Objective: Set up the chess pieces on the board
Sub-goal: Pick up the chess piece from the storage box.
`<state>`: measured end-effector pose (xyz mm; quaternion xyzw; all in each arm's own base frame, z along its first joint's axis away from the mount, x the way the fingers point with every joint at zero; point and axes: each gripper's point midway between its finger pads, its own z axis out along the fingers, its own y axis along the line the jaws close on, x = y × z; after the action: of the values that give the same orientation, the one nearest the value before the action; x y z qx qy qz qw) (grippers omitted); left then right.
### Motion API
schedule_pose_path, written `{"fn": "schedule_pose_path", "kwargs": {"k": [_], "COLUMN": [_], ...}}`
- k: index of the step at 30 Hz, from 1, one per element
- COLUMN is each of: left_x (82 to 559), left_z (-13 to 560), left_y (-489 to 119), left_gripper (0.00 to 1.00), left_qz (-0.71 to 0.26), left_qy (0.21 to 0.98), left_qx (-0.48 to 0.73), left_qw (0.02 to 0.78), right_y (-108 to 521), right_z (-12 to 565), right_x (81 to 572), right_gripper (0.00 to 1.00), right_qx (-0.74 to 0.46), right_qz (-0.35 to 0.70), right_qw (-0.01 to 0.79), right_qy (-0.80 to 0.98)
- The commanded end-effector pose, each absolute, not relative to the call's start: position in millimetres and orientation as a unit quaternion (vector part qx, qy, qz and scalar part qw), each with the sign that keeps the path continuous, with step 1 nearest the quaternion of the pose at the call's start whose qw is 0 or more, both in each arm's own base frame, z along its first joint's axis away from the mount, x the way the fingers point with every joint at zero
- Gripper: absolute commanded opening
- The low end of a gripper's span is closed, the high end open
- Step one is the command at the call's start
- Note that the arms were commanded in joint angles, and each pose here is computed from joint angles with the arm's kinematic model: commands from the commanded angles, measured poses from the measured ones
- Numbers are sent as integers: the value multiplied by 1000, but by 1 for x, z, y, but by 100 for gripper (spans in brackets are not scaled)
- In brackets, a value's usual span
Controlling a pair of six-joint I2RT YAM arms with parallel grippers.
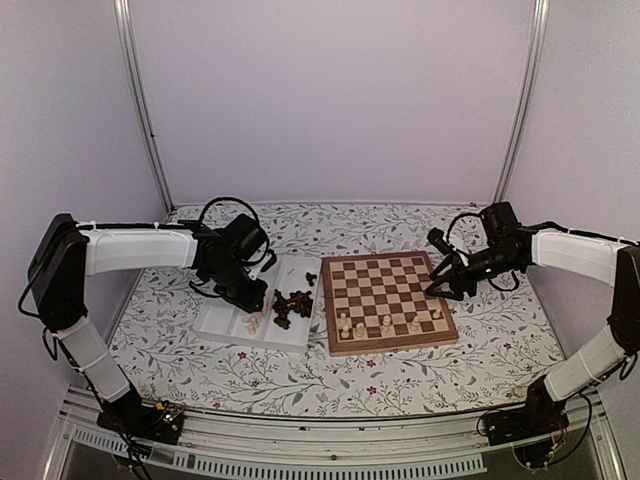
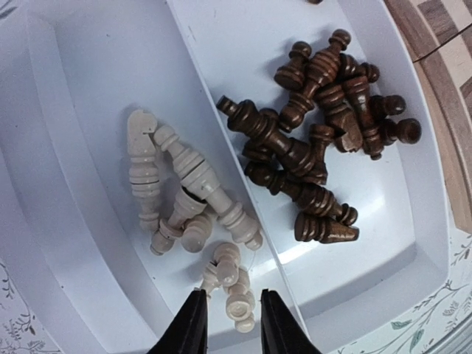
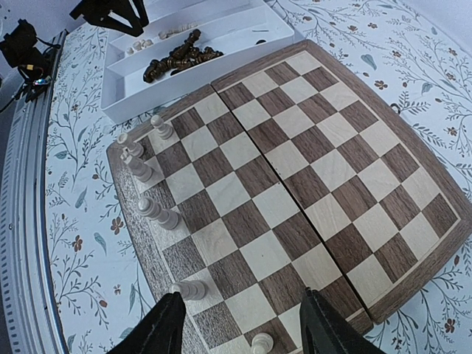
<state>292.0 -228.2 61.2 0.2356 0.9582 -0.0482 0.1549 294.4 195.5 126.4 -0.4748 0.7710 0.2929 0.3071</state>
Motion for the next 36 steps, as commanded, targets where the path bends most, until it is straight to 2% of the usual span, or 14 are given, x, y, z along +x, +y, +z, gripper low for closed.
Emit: {"fn": "schedule_pose_path", "kwargs": {"k": [1,16,25,29,31,36], "left_x": [289,276,275,274,274,281], "left_z": [66,33,28,30,38,70], "left_y": [-223,-216,-216,-215,-216,-216], "left_gripper": [28,30,23,16,12,9], "left_qz": [-56,-36,-34,-34,-35,-33], "left_qy": [960,970,971,971,971,970], "left_qx": [230,221,222,221,220,217], "left_qw": [149,90,80,79,83,109], "right_y": [197,197,196,197,196,197], "right_z": [133,131,131,132,132,133], "right_x": [299,299,299,299,299,299], "right_gripper": [56,56,56,56,56,56], "right_qx": [-476,-475,-475,-475,-475,-476], "right_qz": [293,292,293,293,293,295], "right_qw": [312,311,310,312,311,312], "right_qy": [768,770,770,768,769,768]}}
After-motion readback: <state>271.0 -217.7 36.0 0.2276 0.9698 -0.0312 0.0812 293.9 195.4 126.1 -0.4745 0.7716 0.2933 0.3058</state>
